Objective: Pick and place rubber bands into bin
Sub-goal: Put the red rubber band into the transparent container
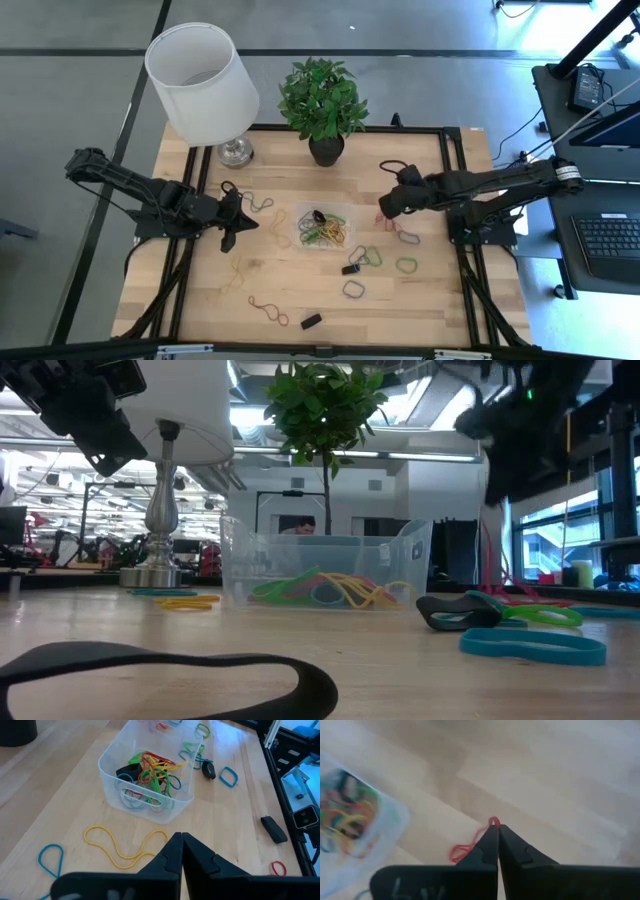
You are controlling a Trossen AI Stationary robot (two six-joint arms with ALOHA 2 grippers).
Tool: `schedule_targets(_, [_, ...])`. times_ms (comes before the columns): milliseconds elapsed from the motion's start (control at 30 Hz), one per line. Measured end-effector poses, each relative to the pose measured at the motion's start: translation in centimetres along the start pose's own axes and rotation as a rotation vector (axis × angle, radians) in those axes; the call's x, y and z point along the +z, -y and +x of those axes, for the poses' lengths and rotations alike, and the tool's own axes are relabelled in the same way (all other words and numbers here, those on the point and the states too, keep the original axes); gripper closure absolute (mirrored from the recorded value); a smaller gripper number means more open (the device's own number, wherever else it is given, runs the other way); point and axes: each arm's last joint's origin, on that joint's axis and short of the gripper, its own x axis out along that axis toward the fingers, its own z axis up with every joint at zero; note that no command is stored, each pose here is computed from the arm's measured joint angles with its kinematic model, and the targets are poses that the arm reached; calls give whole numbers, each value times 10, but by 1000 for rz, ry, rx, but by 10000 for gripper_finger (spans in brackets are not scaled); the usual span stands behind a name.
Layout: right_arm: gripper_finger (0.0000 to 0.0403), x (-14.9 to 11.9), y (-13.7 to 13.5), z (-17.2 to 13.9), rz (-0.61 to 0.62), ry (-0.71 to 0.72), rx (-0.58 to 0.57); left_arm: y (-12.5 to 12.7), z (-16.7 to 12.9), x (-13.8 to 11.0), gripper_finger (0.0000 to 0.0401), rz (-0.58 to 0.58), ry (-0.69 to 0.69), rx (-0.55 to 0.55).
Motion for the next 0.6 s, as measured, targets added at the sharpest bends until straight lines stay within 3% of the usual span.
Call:
schedule_targets(400, [403,30,-31,-85,26,314,157,1,0,-1,398,1,-34,-50])
schedule_targets(600, [403,23,-35,-94,28,263,222,1,0,-1,398,1,-34,-50])
